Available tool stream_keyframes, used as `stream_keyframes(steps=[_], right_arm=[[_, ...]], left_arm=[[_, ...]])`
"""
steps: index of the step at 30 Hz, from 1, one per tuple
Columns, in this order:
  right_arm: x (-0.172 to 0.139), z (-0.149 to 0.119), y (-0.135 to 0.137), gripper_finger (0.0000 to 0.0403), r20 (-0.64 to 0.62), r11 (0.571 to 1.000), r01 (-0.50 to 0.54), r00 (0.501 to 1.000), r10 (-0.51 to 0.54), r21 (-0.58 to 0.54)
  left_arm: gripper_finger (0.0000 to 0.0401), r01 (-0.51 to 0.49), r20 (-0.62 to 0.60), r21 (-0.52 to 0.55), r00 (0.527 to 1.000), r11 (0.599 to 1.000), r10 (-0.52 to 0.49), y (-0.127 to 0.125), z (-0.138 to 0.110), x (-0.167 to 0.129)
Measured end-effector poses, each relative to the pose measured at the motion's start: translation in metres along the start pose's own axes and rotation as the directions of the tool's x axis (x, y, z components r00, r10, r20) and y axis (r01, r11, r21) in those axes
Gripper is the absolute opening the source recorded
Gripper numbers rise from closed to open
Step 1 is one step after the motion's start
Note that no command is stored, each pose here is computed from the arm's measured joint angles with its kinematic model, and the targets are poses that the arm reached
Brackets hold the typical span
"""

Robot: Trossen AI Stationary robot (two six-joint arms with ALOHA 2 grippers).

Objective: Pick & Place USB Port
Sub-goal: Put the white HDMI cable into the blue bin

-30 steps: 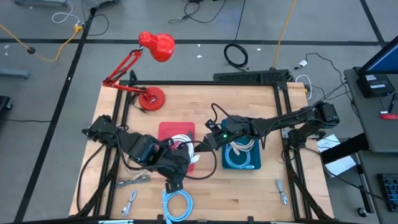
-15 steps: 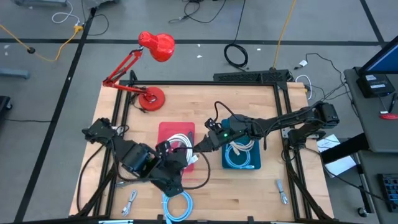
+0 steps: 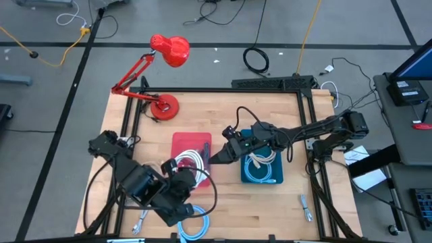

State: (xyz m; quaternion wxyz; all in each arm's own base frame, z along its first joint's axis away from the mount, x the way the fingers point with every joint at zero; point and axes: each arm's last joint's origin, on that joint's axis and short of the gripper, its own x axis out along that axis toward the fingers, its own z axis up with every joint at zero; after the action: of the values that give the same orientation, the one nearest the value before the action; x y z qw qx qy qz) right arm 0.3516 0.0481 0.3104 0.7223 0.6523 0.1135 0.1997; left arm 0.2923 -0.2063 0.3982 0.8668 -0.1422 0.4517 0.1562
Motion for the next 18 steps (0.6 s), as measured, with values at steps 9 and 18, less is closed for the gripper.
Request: stream_keyframes(steps=[9, 18], right_arm=[[0.000, -0.001, -0.007, 0.0213, -0.003, 0.998, 0.066, 0.998, -0.066, -0.020], [0.000, 0.000, -0.008, 0.0213, 0.020, 0.996, 0.080, 0.997, -0.080, -0.033]], left_arm=[[0.0031, 0.086, -0.002, 0.017, 0.996, 0.996, -0.086, 0.000, 0.015, 0.006], [0.0031, 0.122, -0.069, 0.045, 0.991, 0.991, -0.119, 0.011, 0.029, 0.015]])
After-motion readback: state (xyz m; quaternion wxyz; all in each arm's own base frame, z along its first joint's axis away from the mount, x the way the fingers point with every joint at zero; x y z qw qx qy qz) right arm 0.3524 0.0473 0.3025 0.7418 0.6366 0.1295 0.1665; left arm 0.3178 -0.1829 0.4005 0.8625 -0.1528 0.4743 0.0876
